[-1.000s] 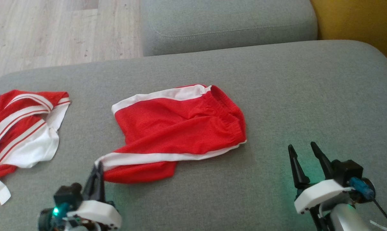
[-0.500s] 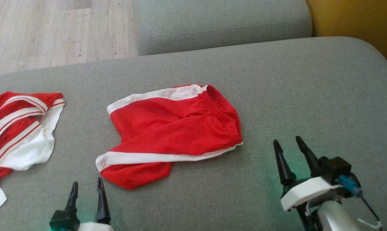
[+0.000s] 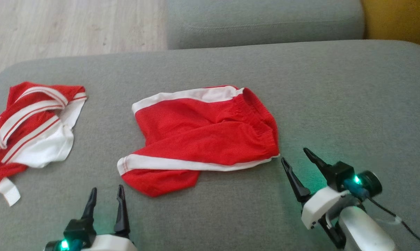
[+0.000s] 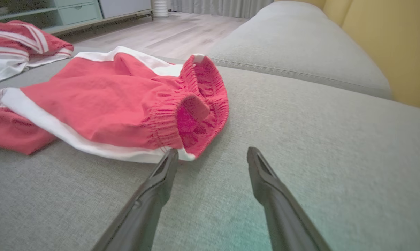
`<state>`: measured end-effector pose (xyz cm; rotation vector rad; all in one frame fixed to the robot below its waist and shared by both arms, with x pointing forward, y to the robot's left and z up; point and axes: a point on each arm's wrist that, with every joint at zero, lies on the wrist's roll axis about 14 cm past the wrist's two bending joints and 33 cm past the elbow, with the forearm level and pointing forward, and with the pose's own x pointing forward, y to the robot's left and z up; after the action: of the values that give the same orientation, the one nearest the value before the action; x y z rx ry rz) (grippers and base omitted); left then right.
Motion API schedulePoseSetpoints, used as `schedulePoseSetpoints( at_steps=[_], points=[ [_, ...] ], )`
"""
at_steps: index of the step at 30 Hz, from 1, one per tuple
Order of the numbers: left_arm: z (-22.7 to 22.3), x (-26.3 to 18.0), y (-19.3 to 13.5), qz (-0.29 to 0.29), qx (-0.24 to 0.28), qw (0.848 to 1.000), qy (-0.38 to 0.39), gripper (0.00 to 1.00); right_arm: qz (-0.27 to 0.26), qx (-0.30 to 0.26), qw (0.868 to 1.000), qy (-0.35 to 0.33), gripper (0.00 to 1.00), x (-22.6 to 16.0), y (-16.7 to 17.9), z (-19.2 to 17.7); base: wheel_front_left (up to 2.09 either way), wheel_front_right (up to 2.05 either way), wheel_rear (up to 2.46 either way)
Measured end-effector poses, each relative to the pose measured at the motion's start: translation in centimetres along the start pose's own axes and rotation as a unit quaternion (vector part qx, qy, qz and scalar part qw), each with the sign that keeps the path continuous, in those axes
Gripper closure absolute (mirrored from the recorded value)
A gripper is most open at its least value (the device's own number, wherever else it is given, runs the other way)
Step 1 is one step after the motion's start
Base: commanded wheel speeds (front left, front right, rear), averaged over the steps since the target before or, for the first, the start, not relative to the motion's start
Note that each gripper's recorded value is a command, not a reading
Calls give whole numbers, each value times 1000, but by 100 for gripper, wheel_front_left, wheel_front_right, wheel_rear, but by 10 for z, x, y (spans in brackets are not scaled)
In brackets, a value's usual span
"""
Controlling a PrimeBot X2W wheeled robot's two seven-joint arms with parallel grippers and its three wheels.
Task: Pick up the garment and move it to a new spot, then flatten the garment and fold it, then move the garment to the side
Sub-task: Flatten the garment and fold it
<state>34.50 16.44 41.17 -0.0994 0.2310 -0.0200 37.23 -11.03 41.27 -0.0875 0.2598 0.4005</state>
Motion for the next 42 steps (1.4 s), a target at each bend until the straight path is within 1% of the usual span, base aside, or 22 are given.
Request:
schedulePoseSetpoints(
  at_steps=[3, 4, 6, 14, 17, 18, 20, 21, 24, 27, 30, 31, 34, 38, 42],
  points=[
    [-5, -2, 1, 4, -10, 1000, 8, 0, 27, -36, 999, 11, 0, 12, 5, 0, 0, 0, 0],
    [-9, -4, 4, 12, -15, 1000, 13, 0, 47, -56, 997, 20, 0, 17, 10, -4, 0, 0, 0],
    [-11, -4, 7, 18, -18, 1000, 17, 0, 64, -70, 995, 29, 0, 20, 17, -9, 0, 0, 0],
    [-10, -1, 11, 28, -22, 999, 15, 0, 92, -104, 990, 34, 0, 33, 19, -6, 0, 0, 0],
    [-11, 0, 9, 25, -23, 999, 19, 0, 104, -112, 987, 43, 0, 35, 23, -12, 0, 0, 0],
    [-11, 2, 8, 23, -23, 999, 18, 0, 107, -114, 987, 46, 9, 36, 24, -14, 0, 0, 0],
    [-10, 3, 6, 20, -23, 999, 18, 0, 108, -111, 987, 48, 72, 38, 24, -15, 0, 0, 0],
    [-10, 4, 6, 20, -24, 999, 18, 0, 109, -111, 986, 51, 100, 37, 24, -16, 0, 0, 0],
    [-12, 4, 1, 11, -33, 999, 20, 0, 106, -107, 987, 60, 100, 34, 20, -21, 0, 0, 0],
    [-13, 6, -11, -12, -41, 999, 24, 0, 95, -103, 988, 63, 100, 29, 10, -23, 0, 0, 0],
    [-11, 13, -24, -38, -59, 997, 24, 0, 82, -104, 989, 61, 100, 24, -3, -21, 0, 0, 0],
    [-11, 13, -24, -38, -59, 997, 24, 0, 82, -104, 989, 61, 100, 24, -3, -21, 0, 0, 0],
    [-14, 20, -37, -59, -82, 994, 34, 0, 74, -102, 990, 61, 100, 19, -11, -21, 0, 0, 0],
    [-24, 24, -57, -92, -111, 988, 56, 0, 72, -99, 991, 62, 100, 17, -13, -24, 0, 0, 0],
    [-32, 27, -68, -107, -129, 983, 73, 0, 68, -91, 991, 65, 100, 15, -15, -27, 0, 0, 0]
  ],
)
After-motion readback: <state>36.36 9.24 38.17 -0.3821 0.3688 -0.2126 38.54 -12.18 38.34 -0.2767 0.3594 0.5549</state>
